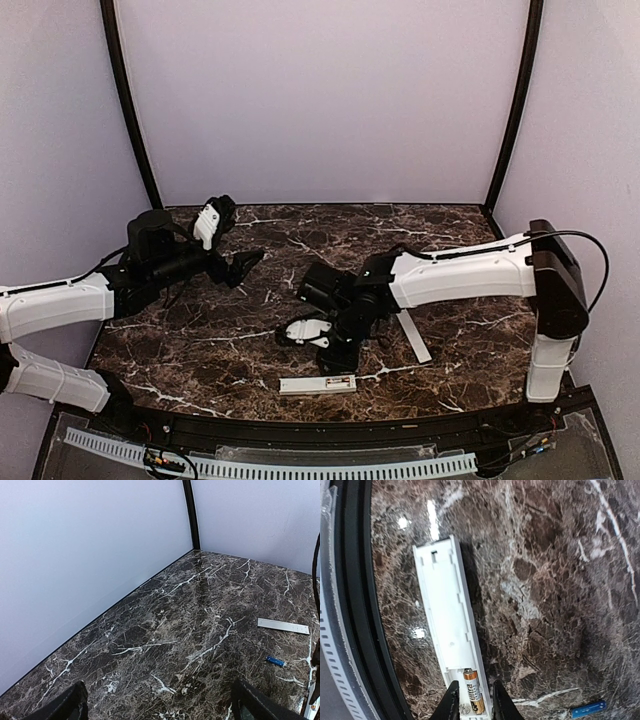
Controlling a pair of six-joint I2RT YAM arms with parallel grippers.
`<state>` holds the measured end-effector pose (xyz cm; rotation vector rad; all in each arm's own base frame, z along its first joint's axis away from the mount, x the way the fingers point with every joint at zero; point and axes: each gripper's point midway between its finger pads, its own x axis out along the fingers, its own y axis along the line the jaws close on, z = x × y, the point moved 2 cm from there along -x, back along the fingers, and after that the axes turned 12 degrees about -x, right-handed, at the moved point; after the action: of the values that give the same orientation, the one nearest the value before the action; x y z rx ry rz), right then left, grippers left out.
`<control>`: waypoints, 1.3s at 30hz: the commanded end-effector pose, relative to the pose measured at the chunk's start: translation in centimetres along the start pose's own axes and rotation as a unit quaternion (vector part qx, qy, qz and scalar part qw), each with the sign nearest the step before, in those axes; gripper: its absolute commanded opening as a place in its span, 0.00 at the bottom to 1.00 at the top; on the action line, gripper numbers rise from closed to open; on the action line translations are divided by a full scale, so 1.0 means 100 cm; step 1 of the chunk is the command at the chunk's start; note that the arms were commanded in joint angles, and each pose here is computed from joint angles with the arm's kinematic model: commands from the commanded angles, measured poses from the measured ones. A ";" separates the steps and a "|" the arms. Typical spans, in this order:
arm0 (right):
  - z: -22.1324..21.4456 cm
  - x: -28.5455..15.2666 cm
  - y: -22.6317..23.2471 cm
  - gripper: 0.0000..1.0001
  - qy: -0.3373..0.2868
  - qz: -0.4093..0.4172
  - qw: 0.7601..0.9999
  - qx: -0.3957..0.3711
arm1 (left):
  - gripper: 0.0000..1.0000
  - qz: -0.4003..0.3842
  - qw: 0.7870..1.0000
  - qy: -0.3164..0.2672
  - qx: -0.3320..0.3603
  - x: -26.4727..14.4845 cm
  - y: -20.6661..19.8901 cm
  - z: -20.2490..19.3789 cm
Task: Load the batteries into the remote control
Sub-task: Load the battery into the battery compartment, then pick up the battery at the center of the board.
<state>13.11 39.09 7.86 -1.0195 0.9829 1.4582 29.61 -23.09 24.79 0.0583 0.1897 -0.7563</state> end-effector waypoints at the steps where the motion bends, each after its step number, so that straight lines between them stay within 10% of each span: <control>1: 0.036 -0.064 -0.024 0.26 -0.123 -0.037 0.991 0.035 | 0.99 -0.009 1.000 -0.015 0.002 -0.006 -0.002 0.010; 11: -0.072 -0.058 -0.116 0.38 0.037 -0.116 0.890 0.439 | 0.99 -0.007 1.000 -0.017 -0.004 -0.007 -0.002 0.013; 39: -0.096 0.017 -0.094 0.00 0.153 -0.061 0.867 0.470 | 0.99 -0.009 1.000 -0.015 0.010 -0.009 -0.003 0.013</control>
<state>24.00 31.92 4.02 -0.5046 1.5475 0.5490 29.22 -23.14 25.26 0.0546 0.1789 -0.7736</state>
